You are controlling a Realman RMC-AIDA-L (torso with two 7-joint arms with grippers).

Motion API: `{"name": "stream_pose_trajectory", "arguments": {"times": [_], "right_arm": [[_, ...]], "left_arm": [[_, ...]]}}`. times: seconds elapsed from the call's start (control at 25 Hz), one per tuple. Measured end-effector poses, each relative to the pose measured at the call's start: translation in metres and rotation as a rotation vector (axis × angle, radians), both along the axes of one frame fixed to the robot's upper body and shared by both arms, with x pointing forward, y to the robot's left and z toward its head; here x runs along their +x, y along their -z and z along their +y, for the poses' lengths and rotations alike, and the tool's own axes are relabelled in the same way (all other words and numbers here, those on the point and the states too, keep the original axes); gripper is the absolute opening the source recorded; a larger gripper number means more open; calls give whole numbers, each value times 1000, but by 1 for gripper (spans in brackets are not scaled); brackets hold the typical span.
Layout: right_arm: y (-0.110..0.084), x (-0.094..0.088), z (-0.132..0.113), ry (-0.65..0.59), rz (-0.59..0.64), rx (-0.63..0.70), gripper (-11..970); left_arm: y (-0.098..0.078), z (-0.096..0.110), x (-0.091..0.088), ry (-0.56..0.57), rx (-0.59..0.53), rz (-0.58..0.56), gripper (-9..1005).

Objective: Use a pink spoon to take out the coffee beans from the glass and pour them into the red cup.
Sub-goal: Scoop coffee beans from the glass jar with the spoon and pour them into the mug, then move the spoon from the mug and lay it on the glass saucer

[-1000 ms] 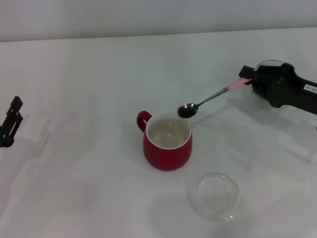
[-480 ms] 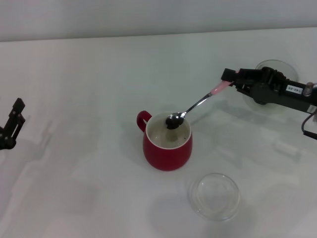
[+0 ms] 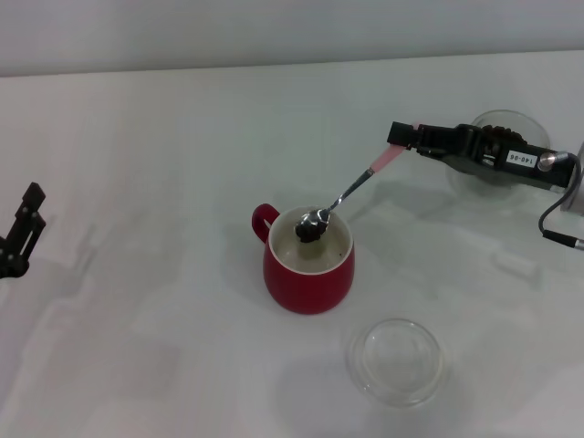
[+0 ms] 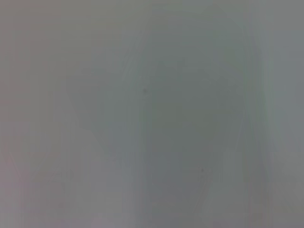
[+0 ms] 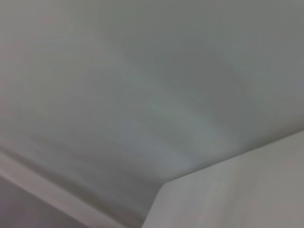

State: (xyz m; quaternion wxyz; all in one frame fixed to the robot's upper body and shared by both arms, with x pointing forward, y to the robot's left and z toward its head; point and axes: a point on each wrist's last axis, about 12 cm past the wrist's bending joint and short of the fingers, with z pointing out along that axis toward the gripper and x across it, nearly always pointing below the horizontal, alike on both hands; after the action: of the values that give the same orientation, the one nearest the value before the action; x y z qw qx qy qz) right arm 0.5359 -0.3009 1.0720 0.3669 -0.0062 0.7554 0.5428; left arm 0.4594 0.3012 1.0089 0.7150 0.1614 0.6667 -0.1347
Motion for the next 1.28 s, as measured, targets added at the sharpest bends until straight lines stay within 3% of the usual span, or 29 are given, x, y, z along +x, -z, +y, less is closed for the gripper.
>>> {"name": "stream_pose_trajectory", "arguments": {"times": [0.6,0.92,1.08,1.28], "right_arm": [[-10,-3,8,-132,-278,-116,208],[-14,0,2,-96,-251,-83,210],[-24,0,-3,-103,-229,-19,211],[-32,-4,-17,-104,-237,-31,212]], "left_arm": [[-1,-3,2,9,-8,-4,546],[-1,-3,3,9,-8,-4,547],[-1,-2,4,5,-5,0,547],[-2,-1,5,1,-2,-3,547]]}}
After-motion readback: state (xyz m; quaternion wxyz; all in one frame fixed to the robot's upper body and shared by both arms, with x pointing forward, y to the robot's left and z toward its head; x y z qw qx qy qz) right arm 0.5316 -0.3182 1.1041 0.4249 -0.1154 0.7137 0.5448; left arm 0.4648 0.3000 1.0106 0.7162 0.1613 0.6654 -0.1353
